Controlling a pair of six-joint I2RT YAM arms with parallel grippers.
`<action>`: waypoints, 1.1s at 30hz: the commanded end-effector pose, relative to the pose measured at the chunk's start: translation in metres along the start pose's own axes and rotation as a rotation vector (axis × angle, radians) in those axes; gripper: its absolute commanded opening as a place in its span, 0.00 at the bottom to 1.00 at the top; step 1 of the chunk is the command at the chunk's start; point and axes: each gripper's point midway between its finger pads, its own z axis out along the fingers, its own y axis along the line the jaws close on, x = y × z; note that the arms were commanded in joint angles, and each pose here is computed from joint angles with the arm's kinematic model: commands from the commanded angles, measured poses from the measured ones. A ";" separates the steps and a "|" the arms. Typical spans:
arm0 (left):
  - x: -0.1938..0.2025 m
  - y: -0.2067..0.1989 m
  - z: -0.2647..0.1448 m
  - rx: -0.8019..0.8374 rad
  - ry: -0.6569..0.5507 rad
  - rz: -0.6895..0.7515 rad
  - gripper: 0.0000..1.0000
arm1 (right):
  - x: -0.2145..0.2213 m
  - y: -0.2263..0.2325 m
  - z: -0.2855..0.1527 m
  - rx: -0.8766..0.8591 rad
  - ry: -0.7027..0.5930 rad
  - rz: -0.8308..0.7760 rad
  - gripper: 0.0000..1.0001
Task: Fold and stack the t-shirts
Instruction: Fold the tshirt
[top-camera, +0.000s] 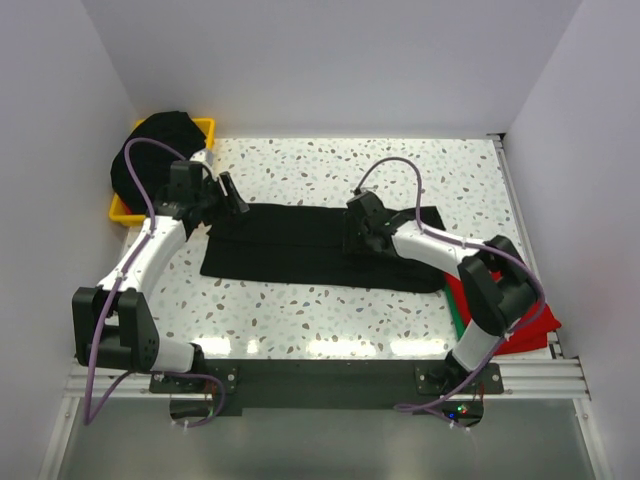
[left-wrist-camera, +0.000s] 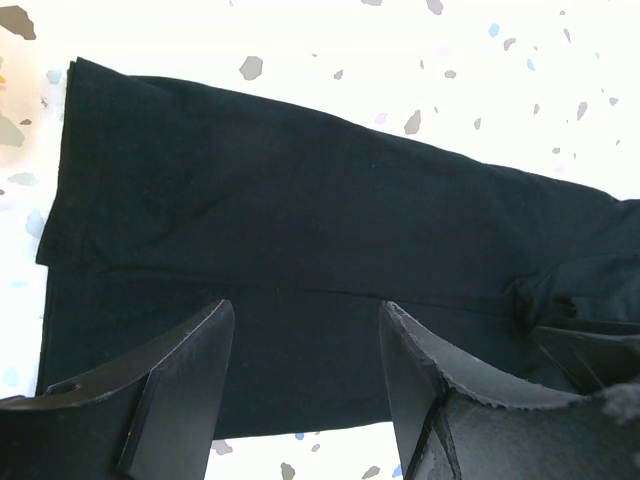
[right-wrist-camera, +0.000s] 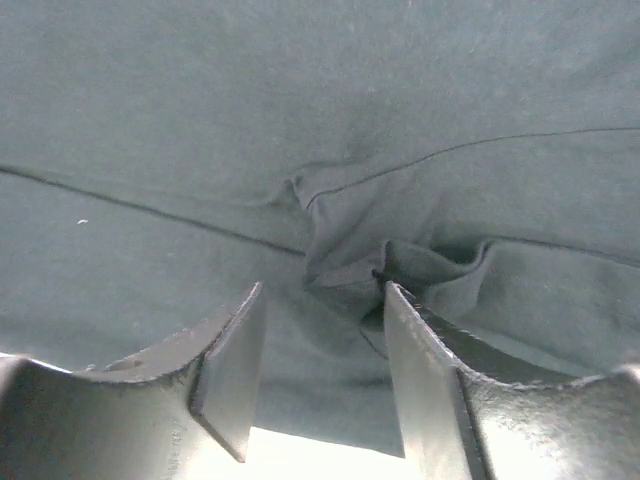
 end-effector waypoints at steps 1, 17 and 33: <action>-0.006 -0.002 0.003 0.024 -0.018 0.012 0.65 | -0.038 0.010 -0.032 -0.053 -0.150 0.042 0.56; -0.005 -0.005 0.003 0.038 -0.015 0.007 0.65 | -0.076 -0.062 0.004 0.190 -0.094 0.015 0.57; -0.002 -0.005 0.004 0.040 -0.007 0.005 0.65 | -0.021 -0.048 -0.008 0.180 -0.028 -0.058 0.45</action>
